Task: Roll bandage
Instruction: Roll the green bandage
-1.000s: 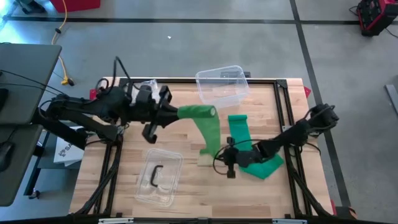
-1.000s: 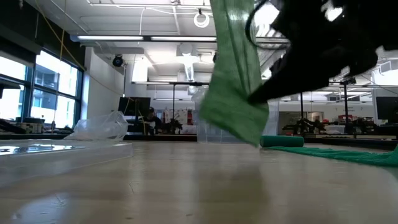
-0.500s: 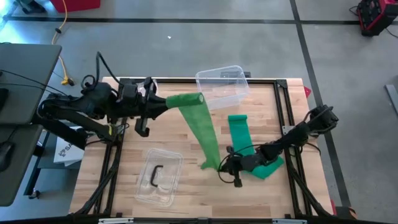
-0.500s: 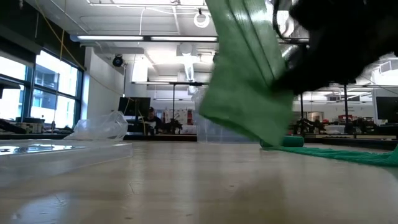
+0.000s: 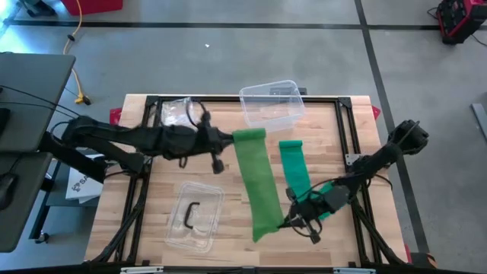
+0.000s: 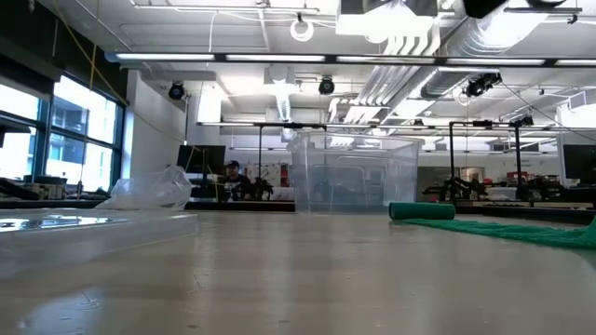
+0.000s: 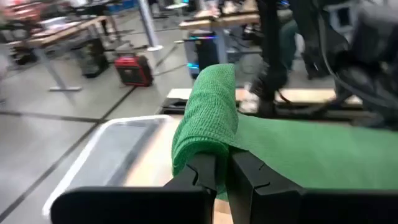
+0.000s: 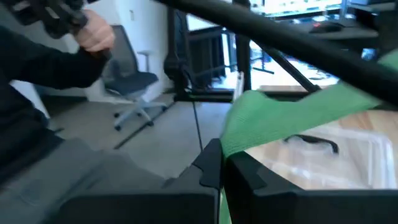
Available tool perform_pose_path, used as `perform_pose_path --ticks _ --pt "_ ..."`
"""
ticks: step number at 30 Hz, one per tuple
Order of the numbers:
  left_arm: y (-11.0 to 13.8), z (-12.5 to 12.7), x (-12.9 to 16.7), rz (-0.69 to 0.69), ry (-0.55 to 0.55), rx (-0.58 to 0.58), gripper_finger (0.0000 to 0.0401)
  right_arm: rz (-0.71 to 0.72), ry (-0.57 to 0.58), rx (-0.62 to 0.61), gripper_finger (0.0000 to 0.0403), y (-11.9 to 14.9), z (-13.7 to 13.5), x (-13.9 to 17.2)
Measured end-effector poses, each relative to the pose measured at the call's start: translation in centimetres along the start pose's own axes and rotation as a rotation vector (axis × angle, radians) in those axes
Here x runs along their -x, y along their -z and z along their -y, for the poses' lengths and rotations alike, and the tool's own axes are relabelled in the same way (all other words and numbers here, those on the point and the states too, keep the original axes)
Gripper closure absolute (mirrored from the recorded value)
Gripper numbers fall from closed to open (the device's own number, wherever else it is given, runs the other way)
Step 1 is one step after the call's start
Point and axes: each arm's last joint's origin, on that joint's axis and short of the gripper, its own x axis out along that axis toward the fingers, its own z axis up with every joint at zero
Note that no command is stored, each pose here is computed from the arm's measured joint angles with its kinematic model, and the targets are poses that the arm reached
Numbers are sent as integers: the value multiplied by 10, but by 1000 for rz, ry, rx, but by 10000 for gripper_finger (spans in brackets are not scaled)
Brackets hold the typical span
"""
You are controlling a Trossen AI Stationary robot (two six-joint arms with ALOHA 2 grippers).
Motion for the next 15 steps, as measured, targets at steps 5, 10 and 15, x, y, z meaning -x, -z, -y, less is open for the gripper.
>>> perform_pose_path --ticks 5,10,15 --pt "20 23 -7 65 59 -19 392 -158 210 55 403 19 0 4" --pt "18 43 6 134 135 -4 392 -240 452 68 383 29 17 8" --pt "13 57 24 164 209 41 392 -289 518 74 303 22 33 16"
